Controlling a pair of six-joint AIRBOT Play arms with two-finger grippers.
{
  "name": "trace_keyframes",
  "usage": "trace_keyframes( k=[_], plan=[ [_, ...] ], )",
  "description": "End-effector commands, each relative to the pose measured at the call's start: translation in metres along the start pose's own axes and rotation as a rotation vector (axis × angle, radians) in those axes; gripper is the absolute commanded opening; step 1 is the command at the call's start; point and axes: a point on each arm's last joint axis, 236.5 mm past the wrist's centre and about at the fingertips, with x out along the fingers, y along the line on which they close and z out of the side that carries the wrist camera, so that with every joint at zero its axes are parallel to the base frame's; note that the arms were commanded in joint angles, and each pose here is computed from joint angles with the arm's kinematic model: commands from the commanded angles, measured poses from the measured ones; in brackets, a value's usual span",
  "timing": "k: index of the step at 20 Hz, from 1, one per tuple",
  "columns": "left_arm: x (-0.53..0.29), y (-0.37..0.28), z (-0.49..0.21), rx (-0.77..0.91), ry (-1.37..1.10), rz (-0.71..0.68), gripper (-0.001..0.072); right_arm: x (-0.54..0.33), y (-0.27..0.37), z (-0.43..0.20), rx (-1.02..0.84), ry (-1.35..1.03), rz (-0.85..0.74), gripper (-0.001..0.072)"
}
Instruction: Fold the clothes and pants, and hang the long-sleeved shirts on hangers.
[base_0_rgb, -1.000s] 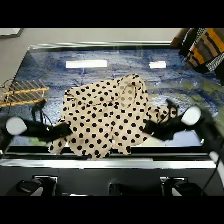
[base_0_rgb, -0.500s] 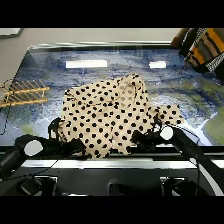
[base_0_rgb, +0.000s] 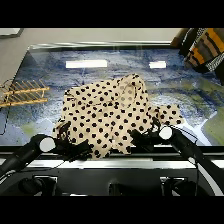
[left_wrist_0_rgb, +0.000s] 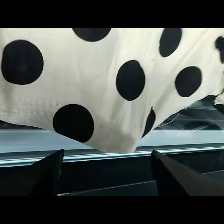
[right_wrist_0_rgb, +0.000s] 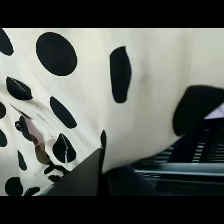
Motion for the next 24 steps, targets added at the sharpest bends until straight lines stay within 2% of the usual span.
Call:
trace_keyframes(
  k=[1,4,5,6,7,10,15,17,19,21,24],
  plan=[
    [0.019,0.002,-0.002,-0.015,0.033,0.025,0.0611,-0.007,0.001,-0.008,0.016,0.015,0.000,0.0021],
    [0.029,0.000,0.013,-0.035,-0.009,0.014,0.0601,-0.009,-0.002,-0.018,0.014,0.053,-0.014,0.0021],
    [0.030,-0.004,0.021,-0.037,-0.037,-0.001,0.0563,-0.011,-0.002,-0.020,0.008,0.059,-0.016,0.0021],
    [0.030,-0.006,0.027,-0.034,-0.063,-0.014,0.0343,-0.013,-0.002,-0.023,0.001,0.063,-0.014,0.0021],
    [0.029,-0.007,0.032,-0.021,-0.083,-0.016,0.0027,-0.016,0.000,-0.024,-0.008,0.060,-0.009,0.0021],
    [0.026,0.007,0.031,0.039,-0.087,0.048,0.0018,-0.030,-0.003,-0.032,-0.029,0.056,-0.023,0.0020],
    [-0.007,0.033,-0.037,0.251,0.121,0.149,0.0017,-0.071,-0.025,-0.095,-0.075,0.190,-0.108,0.0020],
    [-0.027,0.023,-0.067,0.290,0.168,0.092,0.0017,-0.090,-0.034,-0.127,-0.079,0.240,-0.138,0.0020],
    [-0.045,-0.006,-0.081,0.280,0.166,-0.052,0.0016,-0.100,-0.032,-0.130,-0.047,0.201,-0.118,0.0020],
    [-0.060,-0.034,-0.070,0.227,0.132,-0.151,0.0016,-0.099,-0.021,-0.106,0.025,0.093,-0.087,0.0021],
    [-0.070,-0.051,-0.019,0.082,0.067,-0.200,0.0016,-0.084,0.007,-0.063,0.121,-0.020,-0.016,0.0021]
  ],
)
